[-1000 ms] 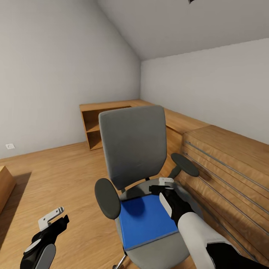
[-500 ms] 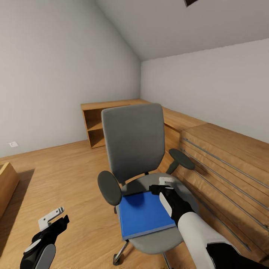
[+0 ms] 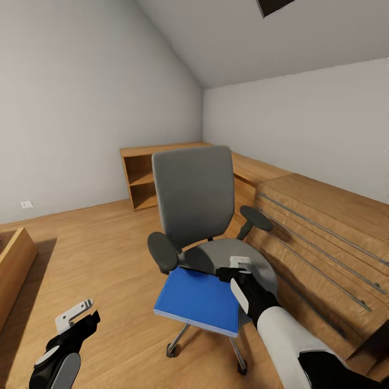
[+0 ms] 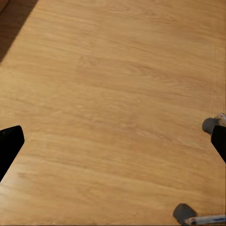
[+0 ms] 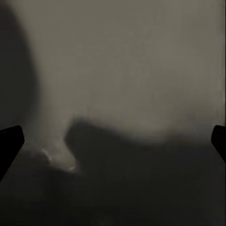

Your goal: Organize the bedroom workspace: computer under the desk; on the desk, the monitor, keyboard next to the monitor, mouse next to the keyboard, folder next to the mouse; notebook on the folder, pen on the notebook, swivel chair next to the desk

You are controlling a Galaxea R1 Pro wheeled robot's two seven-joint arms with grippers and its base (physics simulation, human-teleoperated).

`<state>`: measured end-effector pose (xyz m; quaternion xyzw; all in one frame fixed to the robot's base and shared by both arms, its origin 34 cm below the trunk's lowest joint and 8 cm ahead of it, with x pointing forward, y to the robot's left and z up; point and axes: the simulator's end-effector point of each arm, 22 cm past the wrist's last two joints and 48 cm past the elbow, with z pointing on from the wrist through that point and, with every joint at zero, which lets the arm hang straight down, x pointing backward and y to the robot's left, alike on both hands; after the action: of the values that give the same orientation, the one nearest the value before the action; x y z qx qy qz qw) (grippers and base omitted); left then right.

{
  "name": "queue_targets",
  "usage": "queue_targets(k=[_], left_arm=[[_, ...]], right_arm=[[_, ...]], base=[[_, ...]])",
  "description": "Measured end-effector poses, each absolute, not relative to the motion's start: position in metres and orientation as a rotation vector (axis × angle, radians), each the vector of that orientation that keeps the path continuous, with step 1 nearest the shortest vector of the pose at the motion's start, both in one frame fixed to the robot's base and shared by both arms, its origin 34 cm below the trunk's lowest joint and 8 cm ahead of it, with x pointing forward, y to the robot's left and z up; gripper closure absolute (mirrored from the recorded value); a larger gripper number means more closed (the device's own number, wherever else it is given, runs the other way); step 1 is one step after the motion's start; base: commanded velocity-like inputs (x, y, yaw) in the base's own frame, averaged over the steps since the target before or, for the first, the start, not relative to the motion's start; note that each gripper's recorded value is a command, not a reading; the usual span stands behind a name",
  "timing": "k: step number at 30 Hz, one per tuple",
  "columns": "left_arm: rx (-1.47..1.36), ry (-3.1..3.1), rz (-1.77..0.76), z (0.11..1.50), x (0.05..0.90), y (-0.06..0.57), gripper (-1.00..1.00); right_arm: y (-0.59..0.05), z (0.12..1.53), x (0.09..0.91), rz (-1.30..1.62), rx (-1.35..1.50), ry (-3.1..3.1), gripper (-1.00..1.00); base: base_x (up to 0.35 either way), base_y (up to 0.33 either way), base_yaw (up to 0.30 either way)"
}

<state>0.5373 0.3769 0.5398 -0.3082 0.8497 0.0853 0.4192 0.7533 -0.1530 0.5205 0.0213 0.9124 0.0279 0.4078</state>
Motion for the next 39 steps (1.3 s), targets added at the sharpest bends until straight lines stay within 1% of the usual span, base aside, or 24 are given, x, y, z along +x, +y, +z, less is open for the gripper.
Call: queue_targets(k=[8, 24, 39], left_arm=[[-0.773, 2.13, 0.214, 0.54, 0.537, 0.377, -1.0], [-0.773, 2.134, 0.213, 0.539, 0.537, 0.376, -1.0], [-0.773, 2.137, 0.217, 0.57, 0.543, 0.376, -1.0]], right_arm=[[-0.153, 0.521, 0.753, 0.069, 0.054, 2.299, -1.0], [-0.154, 0.52, 0.753, 0.069, 0.056, 2.297, -1.0], [-0.153, 0.536, 0.753, 0.068, 0.061, 2.289, -1.0]], base=[[-0.065, 0.0, 0.0], [-0.002, 0.0, 0.0], [0.0, 0.0, 0.0]])
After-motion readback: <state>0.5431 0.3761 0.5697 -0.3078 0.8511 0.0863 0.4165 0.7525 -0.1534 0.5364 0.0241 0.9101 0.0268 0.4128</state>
